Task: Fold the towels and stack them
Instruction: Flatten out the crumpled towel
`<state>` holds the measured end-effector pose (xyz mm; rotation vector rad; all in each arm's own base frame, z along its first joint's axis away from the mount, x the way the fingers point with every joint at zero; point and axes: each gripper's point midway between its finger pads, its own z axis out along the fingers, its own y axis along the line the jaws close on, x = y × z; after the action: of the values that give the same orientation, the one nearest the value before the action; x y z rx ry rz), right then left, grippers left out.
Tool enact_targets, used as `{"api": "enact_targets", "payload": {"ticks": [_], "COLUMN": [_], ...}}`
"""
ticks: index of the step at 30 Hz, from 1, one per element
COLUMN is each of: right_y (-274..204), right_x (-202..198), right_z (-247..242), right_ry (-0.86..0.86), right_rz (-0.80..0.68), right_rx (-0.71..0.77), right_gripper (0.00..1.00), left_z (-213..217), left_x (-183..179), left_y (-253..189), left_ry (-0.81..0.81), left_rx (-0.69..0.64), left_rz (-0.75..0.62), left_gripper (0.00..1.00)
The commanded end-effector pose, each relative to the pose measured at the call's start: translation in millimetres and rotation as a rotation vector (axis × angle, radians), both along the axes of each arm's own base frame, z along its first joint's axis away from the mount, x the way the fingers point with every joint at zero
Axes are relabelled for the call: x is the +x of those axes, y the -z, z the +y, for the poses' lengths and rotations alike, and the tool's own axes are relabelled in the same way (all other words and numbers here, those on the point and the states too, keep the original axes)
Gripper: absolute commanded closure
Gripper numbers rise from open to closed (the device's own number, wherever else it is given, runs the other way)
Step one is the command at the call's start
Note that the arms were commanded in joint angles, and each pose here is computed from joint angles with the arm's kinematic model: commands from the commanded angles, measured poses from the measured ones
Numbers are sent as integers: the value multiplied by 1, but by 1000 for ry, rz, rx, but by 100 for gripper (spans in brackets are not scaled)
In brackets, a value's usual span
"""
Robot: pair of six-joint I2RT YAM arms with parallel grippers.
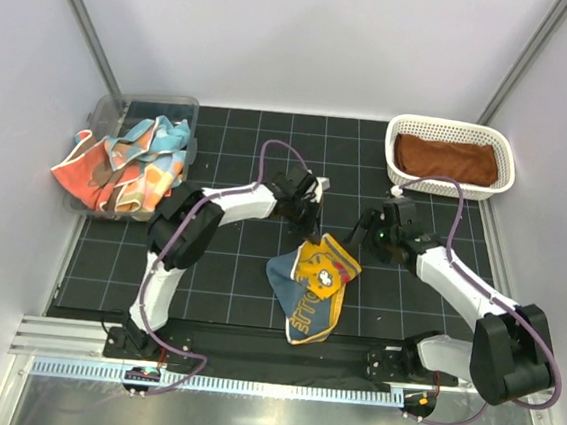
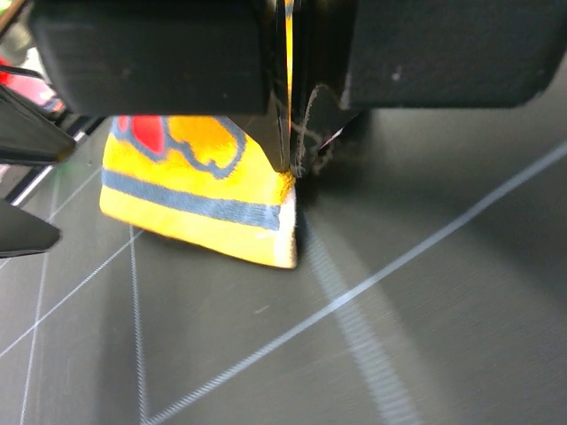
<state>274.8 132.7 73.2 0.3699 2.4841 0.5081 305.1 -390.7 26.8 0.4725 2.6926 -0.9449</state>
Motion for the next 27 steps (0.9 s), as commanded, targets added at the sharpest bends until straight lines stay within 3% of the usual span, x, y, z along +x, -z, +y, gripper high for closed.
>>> {"api": "enact_targets", "payload": {"ticks": [1,6,10,14,19,23,27], "right_y": [-24,-37,-46,-34,-27,-15,-1], "right_x": [18,30,52,71,95,104,100], "right_z": [26,36,39,58,96,123,160], "right_ry": [-104,-93,-37,-92,-229,-288,-367], "right_rz": [-99,-132,-136,-114,-86,-52,-21], "right_rx": [110,183,199,247,342,326,308], "right_gripper": [33,33,33,34,43,43,34], "left_z": [19,75,138,182,221,244,251], "left_x": [29,45,57,70,80,86,79], "left_y": [-62,-98,-100,-98,-73,-75,-72], "left_ry": [-118,-240,-344,-403,-473,-542,-561], "left_rx": [-110,-67,64,169,329,434,460], "left_rz": [-78,-148,-231,-247,-210,-229,-194], "left_gripper": [100,100,100,100,100,100,100]}}
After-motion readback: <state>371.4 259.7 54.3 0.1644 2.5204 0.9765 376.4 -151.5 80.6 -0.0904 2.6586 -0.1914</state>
